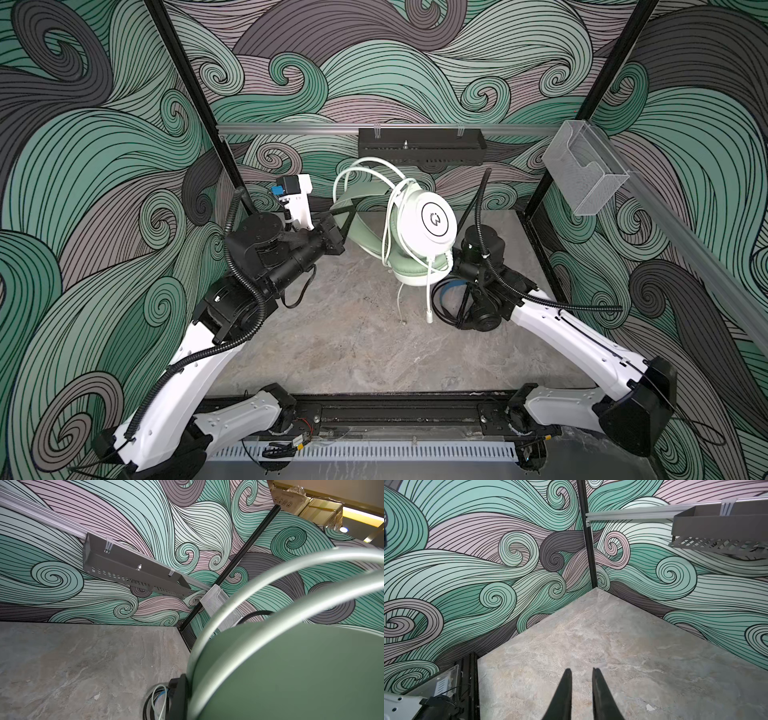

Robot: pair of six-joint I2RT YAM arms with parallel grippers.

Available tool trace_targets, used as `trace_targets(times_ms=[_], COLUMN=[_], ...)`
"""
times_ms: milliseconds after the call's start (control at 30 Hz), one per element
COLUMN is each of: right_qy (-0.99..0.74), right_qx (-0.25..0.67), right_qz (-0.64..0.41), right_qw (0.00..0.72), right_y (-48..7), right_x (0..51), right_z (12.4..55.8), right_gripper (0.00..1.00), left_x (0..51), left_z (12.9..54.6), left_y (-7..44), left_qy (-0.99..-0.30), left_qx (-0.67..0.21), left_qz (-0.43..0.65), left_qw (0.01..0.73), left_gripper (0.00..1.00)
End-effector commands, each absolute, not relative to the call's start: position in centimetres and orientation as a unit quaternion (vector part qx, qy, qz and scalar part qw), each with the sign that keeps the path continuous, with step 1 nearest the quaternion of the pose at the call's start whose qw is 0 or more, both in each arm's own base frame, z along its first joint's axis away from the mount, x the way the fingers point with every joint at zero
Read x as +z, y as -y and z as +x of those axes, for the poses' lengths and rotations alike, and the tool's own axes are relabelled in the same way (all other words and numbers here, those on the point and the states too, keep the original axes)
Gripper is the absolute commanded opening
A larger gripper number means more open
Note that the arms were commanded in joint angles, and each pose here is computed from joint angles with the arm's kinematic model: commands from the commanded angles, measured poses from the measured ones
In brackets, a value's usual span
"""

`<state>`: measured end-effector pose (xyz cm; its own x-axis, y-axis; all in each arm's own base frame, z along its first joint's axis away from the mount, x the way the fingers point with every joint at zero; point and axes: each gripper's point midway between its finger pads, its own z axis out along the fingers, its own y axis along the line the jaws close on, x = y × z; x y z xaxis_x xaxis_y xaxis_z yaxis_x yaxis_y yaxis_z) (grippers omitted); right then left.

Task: Wrap the headphones
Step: 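Raise the headset with the left gripper while the right gripper grasps the cable end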

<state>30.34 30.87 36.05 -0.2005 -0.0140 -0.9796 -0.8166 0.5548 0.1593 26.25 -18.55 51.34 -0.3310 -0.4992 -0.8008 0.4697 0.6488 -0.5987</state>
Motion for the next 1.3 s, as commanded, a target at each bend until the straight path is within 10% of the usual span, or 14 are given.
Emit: trace_targets(times_ms=[0, 1267], right_qy=[-0.684, -0.752], right_qx=[0.383, 0.244], right_qz=[-0.295, -0.376], right_qw=[0.547, 0.483], right_y=[-31.2, -33.5], right_x=[35.5, 28.4], right_z=[30.3, 27.5], right_gripper=[0.15, 0.00], left_x=[57.3, 56.8], left_z=[25.5, 34.5], left_y=[16.8, 13.3], left_qy=[-0.623, -0.554], left_qx=[-0.480, -0.488], left_qz=[-0.068, -0.304], left_qw=[0.614, 0.602], left_gripper=[0.00, 0.00])
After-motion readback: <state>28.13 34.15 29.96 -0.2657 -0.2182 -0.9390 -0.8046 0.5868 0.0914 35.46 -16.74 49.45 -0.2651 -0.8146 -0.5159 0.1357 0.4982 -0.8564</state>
